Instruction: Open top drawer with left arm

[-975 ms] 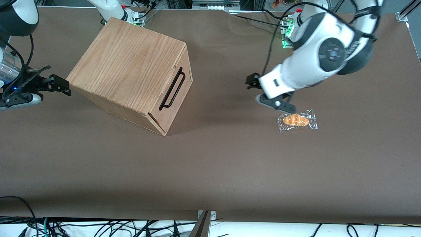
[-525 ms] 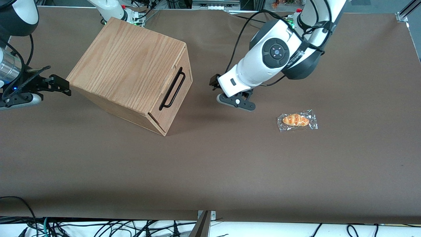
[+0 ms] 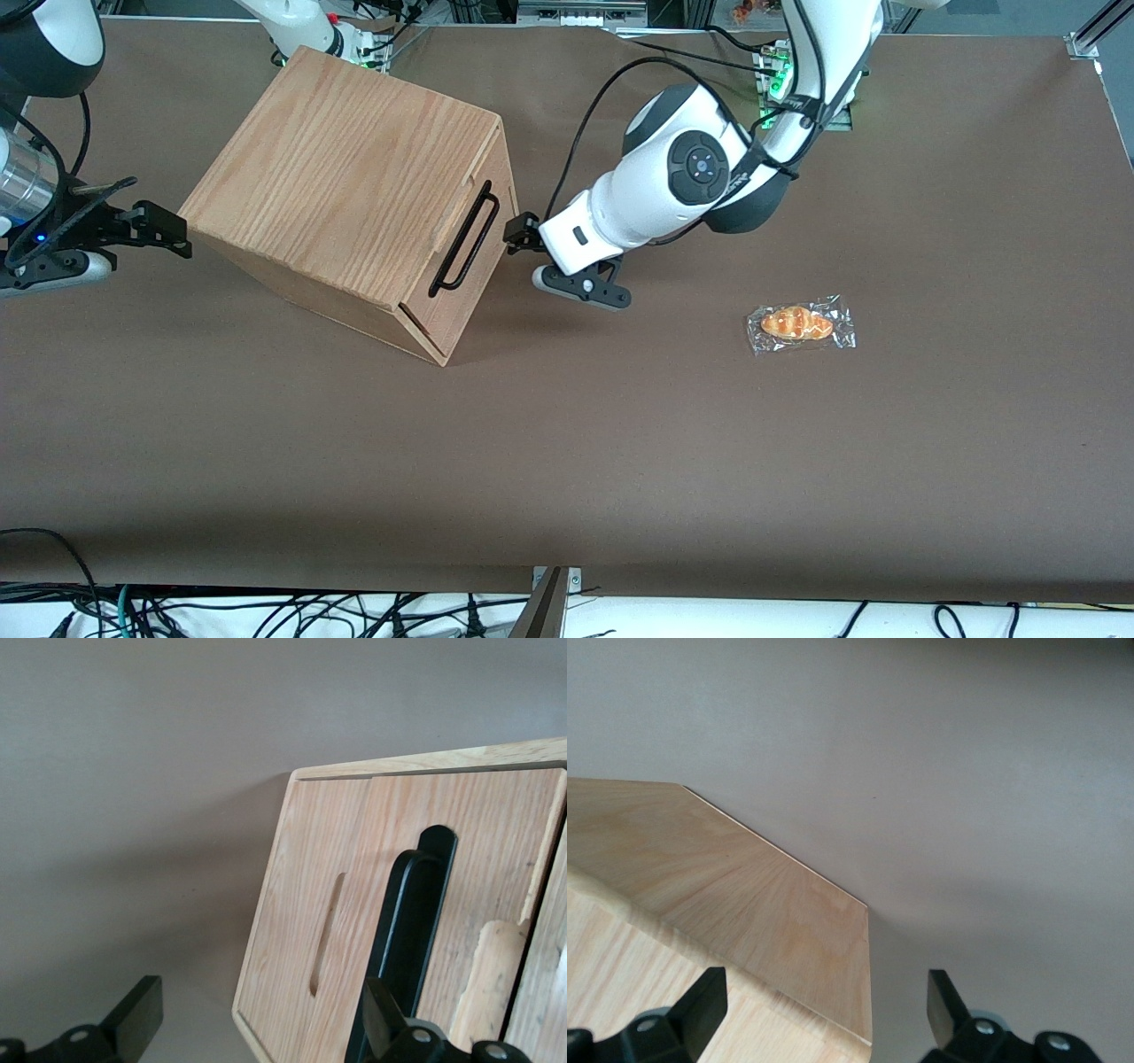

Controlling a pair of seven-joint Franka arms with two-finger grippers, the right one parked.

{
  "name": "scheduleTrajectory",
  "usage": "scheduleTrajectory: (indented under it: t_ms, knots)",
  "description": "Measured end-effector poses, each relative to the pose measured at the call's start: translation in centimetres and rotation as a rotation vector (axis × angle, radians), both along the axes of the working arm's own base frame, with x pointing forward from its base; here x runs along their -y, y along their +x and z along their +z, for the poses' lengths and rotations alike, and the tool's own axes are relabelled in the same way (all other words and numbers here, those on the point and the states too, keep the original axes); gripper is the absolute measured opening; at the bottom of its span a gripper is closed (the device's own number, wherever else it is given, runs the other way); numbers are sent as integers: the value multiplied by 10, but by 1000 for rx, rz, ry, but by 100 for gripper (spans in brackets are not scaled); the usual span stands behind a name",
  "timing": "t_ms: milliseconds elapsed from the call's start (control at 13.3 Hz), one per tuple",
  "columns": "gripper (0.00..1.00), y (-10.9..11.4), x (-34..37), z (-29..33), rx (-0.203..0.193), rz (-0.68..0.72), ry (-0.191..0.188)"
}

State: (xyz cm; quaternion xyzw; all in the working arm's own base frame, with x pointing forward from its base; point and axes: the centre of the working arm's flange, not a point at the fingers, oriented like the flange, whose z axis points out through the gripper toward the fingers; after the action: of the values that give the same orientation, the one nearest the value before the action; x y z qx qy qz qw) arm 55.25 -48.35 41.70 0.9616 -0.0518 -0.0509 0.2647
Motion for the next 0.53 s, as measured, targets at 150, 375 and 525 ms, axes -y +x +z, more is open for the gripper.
scheduleTrajectory:
  t_ms: [150, 375, 525]
  knots:
    - [100, -3, 17, -10, 9, -6, -15]
    - [100, -11, 34, -17, 2, -8, -41]
    - [100, -19, 43, -17, 0, -22, -43]
